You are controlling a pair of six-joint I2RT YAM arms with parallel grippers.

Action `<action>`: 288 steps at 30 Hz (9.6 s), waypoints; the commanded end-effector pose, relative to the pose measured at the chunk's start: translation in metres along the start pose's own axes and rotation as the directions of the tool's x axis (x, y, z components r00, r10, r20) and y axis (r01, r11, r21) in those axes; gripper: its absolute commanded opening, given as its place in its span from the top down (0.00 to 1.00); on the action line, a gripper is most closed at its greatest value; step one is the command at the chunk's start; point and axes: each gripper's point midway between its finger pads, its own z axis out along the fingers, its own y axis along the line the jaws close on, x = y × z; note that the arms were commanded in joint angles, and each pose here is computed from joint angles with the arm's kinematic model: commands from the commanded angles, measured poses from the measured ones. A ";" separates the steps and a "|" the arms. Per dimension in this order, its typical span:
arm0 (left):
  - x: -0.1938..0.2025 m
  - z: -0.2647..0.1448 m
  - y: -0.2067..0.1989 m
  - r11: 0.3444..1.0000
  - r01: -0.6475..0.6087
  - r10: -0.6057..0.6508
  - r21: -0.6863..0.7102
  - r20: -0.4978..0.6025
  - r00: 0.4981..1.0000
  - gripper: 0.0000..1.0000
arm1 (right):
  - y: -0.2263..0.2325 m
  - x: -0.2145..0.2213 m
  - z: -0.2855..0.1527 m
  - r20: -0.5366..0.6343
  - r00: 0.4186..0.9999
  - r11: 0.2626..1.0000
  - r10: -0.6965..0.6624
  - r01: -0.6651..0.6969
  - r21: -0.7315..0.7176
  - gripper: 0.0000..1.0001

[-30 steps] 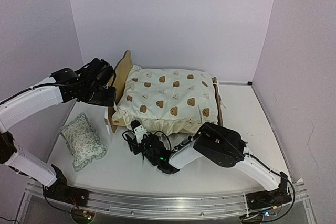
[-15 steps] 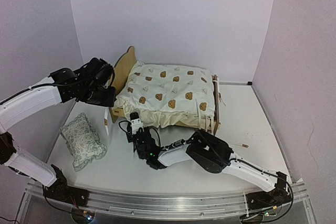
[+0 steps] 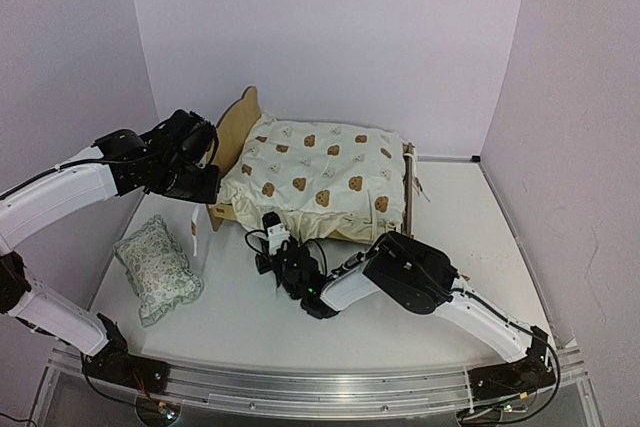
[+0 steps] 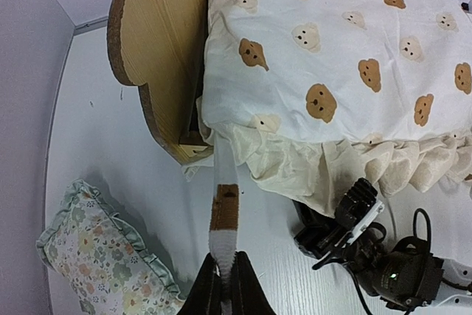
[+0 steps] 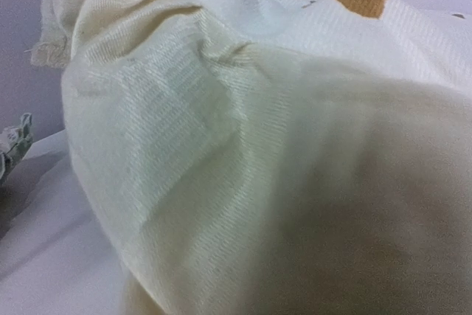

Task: Set up the pet bed

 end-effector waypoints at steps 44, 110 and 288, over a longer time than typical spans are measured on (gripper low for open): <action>-0.098 0.128 0.042 0.995 0.034 -0.027 -0.090 0.081 0.996 0.39 | -0.138 -0.066 -0.245 -0.744 0.649 0.987 0.158 -0.092 0.129 0.36; -0.119 0.000 -0.044 0.973 0.174 -0.180 0.151 0.026 0.983 1.00 | -0.053 -0.020 -0.027 -0.024 0.993 0.991 -0.114 0.112 -0.075 0.46; 0.294 0.054 -0.001 0.981 0.083 -0.173 -0.173 -0.606 0.776 0.89 | 0.014 0.000 -0.306 -0.708 0.668 0.944 -0.231 -0.022 -0.329 0.43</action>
